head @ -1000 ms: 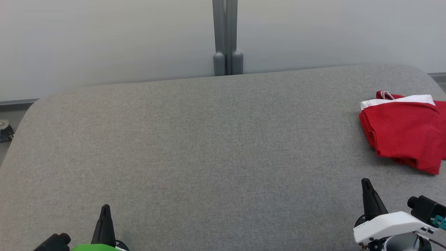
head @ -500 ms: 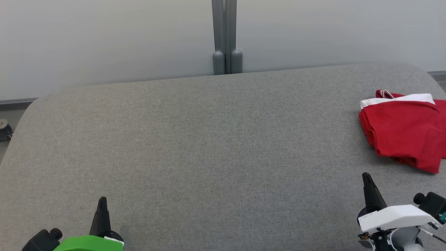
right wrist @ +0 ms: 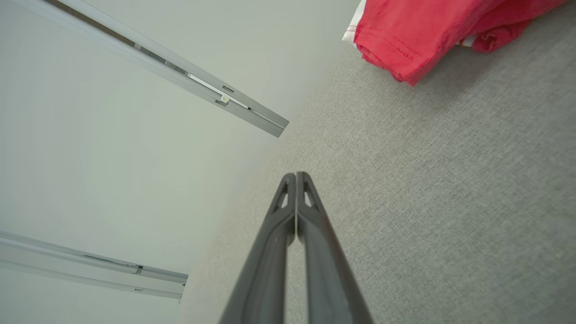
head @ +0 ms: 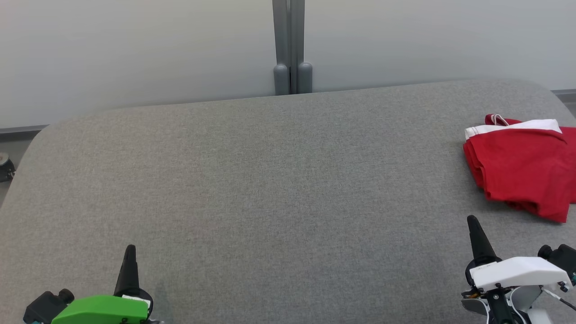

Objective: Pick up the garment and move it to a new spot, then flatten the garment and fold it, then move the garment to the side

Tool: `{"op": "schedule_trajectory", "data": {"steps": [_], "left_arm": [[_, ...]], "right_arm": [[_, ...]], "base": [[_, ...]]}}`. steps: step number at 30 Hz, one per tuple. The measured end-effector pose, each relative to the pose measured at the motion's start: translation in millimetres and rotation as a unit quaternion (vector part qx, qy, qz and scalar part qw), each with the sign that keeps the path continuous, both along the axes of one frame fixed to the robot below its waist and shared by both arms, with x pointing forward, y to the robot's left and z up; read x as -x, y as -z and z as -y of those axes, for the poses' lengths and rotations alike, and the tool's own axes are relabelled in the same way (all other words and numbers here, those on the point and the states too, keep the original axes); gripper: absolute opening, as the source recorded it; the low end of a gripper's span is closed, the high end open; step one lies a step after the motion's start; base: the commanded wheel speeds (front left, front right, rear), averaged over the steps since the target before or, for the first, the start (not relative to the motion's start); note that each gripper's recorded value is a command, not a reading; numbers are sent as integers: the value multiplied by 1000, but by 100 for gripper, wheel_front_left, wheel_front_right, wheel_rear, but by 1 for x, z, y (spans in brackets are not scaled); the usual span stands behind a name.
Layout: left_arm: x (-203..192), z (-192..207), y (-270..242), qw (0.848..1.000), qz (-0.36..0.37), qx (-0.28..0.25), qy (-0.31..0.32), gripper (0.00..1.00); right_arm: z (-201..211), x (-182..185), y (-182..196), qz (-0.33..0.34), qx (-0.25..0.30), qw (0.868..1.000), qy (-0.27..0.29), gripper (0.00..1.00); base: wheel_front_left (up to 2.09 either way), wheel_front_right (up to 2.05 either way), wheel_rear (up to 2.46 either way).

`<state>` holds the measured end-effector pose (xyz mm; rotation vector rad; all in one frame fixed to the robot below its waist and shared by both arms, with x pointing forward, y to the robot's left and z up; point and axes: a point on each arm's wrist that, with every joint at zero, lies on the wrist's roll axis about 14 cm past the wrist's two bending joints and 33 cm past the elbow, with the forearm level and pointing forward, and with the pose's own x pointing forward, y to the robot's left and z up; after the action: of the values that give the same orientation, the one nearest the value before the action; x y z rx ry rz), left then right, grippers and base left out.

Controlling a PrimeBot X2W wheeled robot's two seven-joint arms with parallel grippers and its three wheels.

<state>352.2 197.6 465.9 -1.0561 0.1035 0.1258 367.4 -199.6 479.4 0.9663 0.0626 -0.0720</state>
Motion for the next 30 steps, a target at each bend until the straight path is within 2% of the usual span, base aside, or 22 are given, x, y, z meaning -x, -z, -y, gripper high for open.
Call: {"op": "schedule_trajectory", "data": {"steps": [12,30], "left_arm": [[-8,0,-6,998,12,58,-1,0],[-19,-1,-18,990,33,136,-1,0]], "right_arm": [[0,-4,-4,5,-68,998,3,0],[0,-11,-11,17,-158,987,4,0]], "base": [[0,0,0],[0,0,0]]}}
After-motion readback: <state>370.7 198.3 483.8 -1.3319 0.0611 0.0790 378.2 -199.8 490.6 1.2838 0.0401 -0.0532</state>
